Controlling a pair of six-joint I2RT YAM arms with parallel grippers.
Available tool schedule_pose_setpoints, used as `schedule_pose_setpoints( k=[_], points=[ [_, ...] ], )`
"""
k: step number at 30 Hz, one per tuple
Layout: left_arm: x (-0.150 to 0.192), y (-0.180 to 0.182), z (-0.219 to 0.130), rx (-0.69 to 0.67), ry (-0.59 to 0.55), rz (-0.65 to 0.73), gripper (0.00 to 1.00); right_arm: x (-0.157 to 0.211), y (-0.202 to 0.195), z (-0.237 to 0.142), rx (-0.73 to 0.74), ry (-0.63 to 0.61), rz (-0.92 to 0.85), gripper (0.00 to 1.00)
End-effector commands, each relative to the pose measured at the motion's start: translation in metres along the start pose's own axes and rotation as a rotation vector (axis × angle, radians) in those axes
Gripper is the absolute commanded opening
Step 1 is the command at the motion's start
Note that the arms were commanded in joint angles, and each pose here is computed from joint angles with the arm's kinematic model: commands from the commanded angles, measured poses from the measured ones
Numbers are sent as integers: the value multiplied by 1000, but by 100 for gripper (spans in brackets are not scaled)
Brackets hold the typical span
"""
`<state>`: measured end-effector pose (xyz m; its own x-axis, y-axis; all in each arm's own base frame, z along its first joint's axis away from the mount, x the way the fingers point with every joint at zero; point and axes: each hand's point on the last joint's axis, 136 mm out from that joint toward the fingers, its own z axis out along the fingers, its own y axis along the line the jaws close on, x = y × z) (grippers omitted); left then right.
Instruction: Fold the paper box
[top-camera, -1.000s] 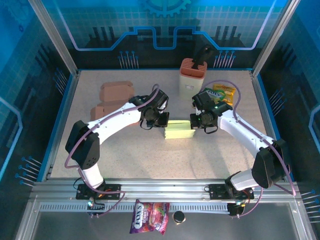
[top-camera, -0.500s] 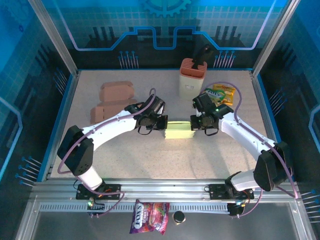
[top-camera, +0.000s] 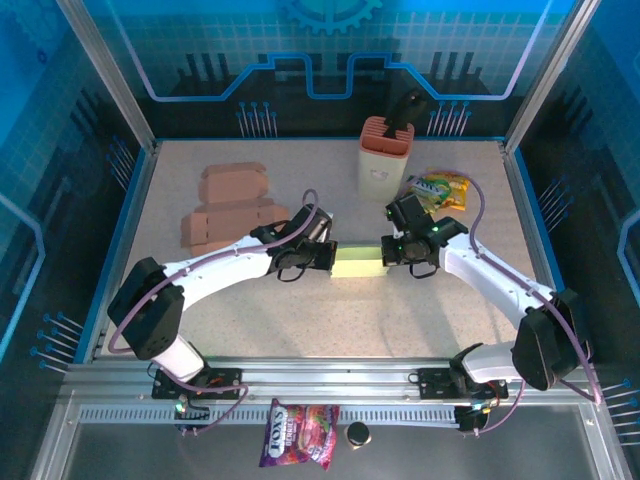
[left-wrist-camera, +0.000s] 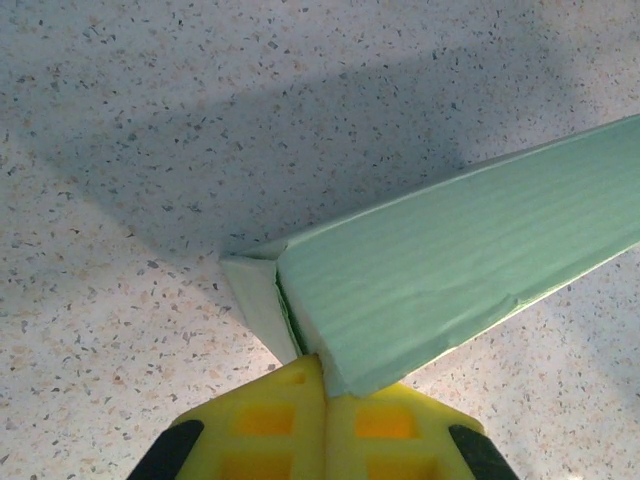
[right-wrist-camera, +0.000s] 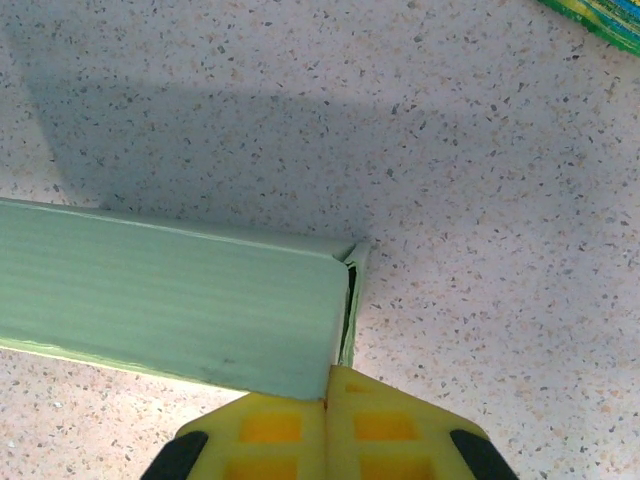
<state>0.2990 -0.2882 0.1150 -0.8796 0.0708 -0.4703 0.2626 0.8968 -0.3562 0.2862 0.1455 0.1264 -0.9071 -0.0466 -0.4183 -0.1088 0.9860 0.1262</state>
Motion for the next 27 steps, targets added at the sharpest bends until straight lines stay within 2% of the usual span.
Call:
schedule_pose_setpoints(
  k=[1,4,7,13,15,17,21,27],
  points=[
    [39,19,11,-77,117,31,0,17,10,-9,-56,57,45,13],
    [36,21,9,-92,99,24,0,20,19,-25,-137,96,166,37],
    [36,20,8,-96,95,22,0,17,28,-41,-275,116,406,51],
    [36,19,8,-97,96,25,0,-4,21,-34,-562,110,1012,67],
    [36,19,8,-97,96,24,0,-9,18,-28,-610,112,1137,69],
    [36,18,8,-97,98,22,0,-15,16,-24,-630,107,1192,70],
    [36,18,8,-97,99,22,0,-17,13,-18,-604,131,1195,70],
    [35,17,7,-96,99,22,0,6,6,2,-565,177,1228,65]
  ],
)
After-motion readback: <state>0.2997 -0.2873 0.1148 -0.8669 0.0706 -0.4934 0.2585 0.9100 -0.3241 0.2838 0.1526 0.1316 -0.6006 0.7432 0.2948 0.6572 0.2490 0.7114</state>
